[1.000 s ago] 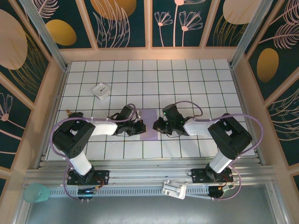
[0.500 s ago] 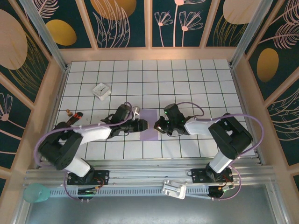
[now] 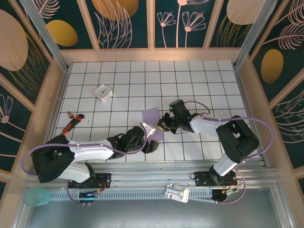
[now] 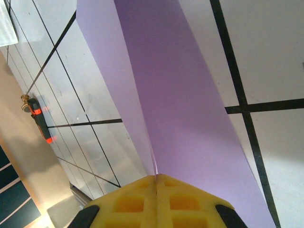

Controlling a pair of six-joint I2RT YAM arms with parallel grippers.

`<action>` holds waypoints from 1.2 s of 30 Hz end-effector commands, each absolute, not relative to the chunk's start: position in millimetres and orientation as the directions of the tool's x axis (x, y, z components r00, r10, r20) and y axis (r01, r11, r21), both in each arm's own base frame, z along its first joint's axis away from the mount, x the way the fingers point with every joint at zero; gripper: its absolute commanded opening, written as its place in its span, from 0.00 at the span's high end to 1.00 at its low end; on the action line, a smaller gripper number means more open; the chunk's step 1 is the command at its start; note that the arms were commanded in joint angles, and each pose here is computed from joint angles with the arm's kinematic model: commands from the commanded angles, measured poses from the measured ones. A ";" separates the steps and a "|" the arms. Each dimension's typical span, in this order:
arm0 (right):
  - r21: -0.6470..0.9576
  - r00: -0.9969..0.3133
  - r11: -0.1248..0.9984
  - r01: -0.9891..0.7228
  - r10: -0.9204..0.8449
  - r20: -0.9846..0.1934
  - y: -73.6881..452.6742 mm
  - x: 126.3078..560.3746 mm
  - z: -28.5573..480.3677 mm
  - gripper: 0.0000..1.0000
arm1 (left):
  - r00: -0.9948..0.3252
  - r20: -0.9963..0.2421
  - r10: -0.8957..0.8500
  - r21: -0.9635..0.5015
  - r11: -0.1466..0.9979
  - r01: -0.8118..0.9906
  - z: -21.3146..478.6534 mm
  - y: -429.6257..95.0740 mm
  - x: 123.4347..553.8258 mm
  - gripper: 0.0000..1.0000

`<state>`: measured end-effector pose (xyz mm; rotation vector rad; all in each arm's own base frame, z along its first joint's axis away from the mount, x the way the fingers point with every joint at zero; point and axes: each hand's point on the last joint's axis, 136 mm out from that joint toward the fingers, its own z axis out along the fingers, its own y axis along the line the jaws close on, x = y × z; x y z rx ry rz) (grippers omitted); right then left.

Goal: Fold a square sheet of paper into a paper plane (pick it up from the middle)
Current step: Fold the triangle a second time at the center of the table.

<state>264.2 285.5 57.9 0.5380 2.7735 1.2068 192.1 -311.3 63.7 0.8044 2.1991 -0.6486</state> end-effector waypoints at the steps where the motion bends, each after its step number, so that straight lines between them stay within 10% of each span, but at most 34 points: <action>1: 0.733 -0.935 0.612 0.296 0.341 0.093 287.9 267.3 70.5 1.00 | -0.469 -0.793 0.389 -0.074 0.703 0.708 70.1 -318.9 209.5 0.30; 30: 0.724 -0.931 0.617 0.309 0.353 0.097 282.1 267.0 57.9 1.00 | -0.453 -0.801 0.392 -0.054 0.706 0.706 70.2 -345.8 225.7 0.94; 36: 0.728 -0.926 0.615 0.303 0.370 0.073 271.7 271.1 62.2 0.78 | -0.454 -0.820 0.348 -0.092 0.704 0.704 73.7 -342.8 222.0 1.00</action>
